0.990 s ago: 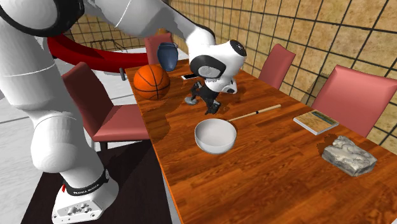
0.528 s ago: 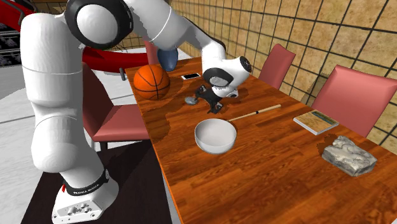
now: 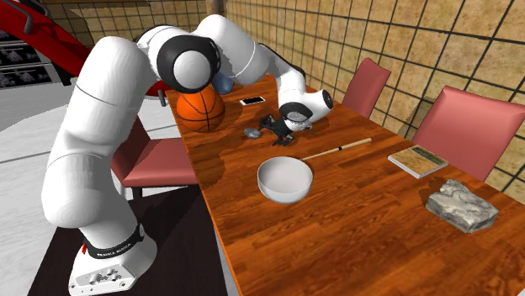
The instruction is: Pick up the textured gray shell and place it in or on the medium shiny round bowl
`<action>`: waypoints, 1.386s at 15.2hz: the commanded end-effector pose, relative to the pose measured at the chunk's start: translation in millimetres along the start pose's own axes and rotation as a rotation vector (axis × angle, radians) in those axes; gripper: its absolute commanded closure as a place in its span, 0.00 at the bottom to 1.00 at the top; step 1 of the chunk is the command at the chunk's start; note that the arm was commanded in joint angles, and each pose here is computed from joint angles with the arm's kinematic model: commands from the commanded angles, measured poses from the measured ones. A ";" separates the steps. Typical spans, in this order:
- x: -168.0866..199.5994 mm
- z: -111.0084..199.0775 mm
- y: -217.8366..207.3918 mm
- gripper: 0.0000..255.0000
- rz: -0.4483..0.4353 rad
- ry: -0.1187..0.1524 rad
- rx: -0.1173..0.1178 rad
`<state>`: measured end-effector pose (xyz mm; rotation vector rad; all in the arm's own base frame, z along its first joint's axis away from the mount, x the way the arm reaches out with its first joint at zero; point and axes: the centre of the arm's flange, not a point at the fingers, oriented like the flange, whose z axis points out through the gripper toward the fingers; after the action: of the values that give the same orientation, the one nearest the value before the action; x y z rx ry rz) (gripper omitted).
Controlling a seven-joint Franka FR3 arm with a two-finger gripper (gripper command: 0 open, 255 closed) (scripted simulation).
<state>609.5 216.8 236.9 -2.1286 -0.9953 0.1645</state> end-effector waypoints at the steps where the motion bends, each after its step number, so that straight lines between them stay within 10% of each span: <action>1: 18.9 17.5 3.9 0.00 -0.044 -0.004 0.041; 9: 94.4 89.7 10.7 0.00 -0.203 -0.021 0.189; 21: 92.9 129.0 3.3 0.00 -0.203 -0.021 0.189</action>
<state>624.0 355.5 163.8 -1.8479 -1.1536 0.1713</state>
